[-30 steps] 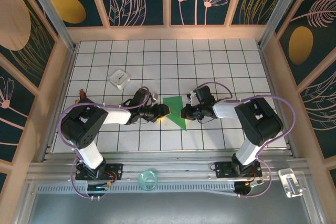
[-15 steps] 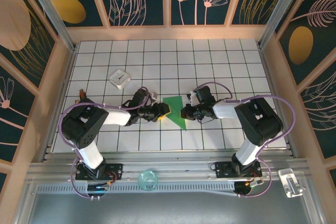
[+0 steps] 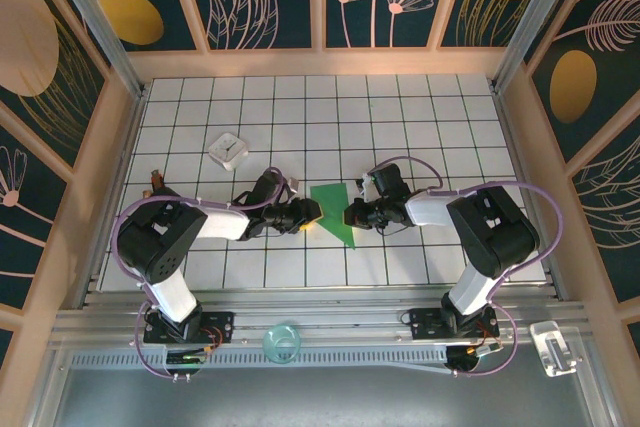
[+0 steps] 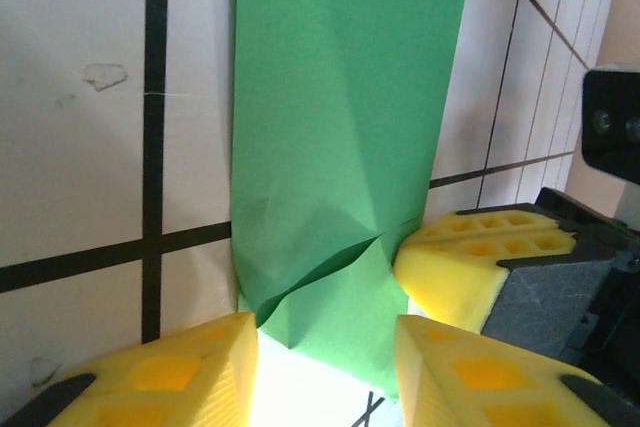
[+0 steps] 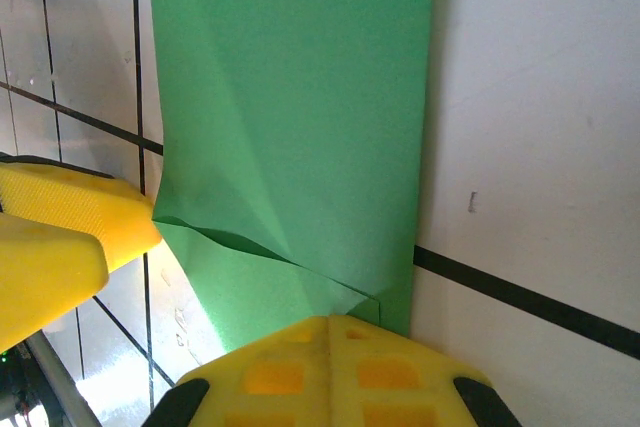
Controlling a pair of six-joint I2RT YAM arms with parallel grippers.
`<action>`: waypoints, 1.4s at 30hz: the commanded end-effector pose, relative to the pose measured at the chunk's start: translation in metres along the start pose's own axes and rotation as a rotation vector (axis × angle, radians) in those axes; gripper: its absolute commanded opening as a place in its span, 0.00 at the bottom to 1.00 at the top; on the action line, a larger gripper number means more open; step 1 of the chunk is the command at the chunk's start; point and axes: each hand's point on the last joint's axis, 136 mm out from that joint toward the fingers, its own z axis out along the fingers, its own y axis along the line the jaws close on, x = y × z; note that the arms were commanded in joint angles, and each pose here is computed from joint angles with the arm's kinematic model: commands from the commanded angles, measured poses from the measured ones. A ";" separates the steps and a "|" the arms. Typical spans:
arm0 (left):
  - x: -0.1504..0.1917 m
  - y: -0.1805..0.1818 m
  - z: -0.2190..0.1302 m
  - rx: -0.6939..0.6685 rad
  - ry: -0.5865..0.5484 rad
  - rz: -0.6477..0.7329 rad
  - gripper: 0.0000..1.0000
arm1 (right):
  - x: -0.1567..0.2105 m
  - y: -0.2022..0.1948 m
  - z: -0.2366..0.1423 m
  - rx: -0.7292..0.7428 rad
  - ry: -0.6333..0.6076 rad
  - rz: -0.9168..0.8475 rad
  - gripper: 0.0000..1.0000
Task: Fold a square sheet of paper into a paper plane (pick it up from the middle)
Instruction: Perform the fourth fold on the wing at the bottom-center of the table.
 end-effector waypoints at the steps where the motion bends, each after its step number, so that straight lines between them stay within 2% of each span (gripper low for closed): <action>1: 0.004 0.009 0.005 -0.037 0.027 -0.004 0.37 | 0.022 -0.035 0.006 0.119 0.055 0.055 0.00; 17: 0.000 0.001 0.004 -0.012 0.010 0.013 0.08 | 0.021 -0.035 0.005 0.124 0.054 0.051 0.00; 20: 0.000 -0.002 0.003 -0.006 0.009 0.016 0.00 | 0.017 -0.031 0.003 0.111 0.043 0.041 0.00; 23: 0.000 -0.006 -0.001 0.011 0.000 0.009 0.00 | 0.007 -0.018 -0.002 0.079 0.018 0.002 0.01; 29: 0.003 -0.013 -0.015 0.028 -0.016 -0.067 0.00 | -0.012 0.019 -0.026 0.022 -0.089 -0.138 0.14; 39: 0.004 -0.019 -0.026 0.031 -0.026 -0.155 0.00 | 0.000 0.050 -0.029 0.138 -0.232 -0.313 0.25; 42: 0.004 -0.022 -0.028 0.029 -0.027 -0.168 0.00 | 0.006 0.051 -0.029 0.198 -0.281 -0.327 0.36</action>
